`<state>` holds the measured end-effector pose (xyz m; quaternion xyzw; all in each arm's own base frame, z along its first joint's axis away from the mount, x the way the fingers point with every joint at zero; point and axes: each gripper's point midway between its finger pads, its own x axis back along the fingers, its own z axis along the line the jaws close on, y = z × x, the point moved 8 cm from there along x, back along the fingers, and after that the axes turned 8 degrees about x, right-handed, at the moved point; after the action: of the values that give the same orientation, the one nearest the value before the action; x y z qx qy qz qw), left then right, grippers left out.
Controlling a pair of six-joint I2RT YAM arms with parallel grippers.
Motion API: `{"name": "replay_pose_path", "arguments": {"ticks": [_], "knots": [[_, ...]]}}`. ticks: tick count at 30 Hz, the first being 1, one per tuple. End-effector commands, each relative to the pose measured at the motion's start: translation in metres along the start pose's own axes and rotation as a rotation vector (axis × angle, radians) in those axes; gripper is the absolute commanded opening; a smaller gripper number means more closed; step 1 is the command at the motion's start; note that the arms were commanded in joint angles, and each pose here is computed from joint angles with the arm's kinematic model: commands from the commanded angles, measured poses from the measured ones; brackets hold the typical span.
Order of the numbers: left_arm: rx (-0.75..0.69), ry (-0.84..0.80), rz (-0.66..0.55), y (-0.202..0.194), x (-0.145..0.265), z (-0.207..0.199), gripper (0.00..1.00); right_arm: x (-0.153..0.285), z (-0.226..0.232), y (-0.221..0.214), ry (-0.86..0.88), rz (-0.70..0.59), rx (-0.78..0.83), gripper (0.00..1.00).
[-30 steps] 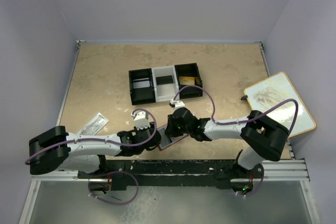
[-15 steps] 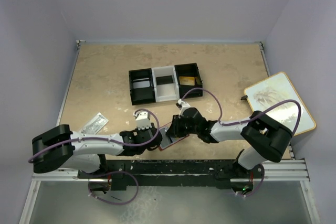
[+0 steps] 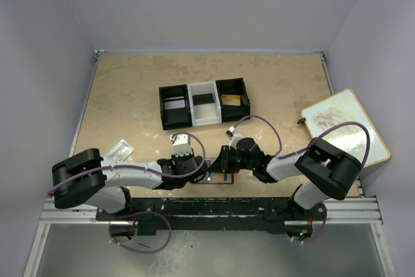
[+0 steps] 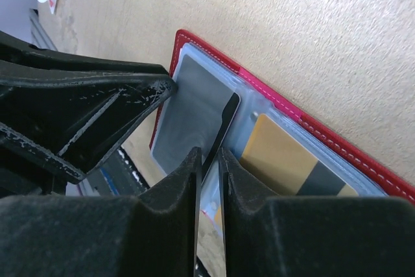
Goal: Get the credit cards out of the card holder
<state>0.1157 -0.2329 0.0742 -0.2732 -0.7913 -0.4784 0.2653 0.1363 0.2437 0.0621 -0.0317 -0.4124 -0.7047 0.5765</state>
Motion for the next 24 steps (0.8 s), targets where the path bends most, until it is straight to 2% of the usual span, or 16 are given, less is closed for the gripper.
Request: {"name": "replay_pose_path", "arguments": {"ticks": [1,7,18,20,24], "knots": [[-0.053,0.025,0.075,-0.011,-0.001,0.007,0.16,0.0,0.007,-0.003,0.063,0.004,-0.088,0.19],[-0.057,0.015,0.076,-0.009,0.001,0.004,0.15,-0.002,0.0,-0.005,0.016,-0.039,-0.19,0.22],[-0.049,-0.021,0.083,-0.007,0.005,0.001,0.14,-0.012,0.015,0.017,0.075,-0.12,-0.22,0.2],[-0.045,-0.027,0.082,-0.007,0.006,0.001,0.14,-0.014,0.016,0.02,0.076,-0.128,-0.213,0.18],[-0.047,-0.021,0.075,-0.005,0.007,0.002,0.14,-0.013,0.017,0.02,0.063,-0.098,-0.191,0.01]]}}
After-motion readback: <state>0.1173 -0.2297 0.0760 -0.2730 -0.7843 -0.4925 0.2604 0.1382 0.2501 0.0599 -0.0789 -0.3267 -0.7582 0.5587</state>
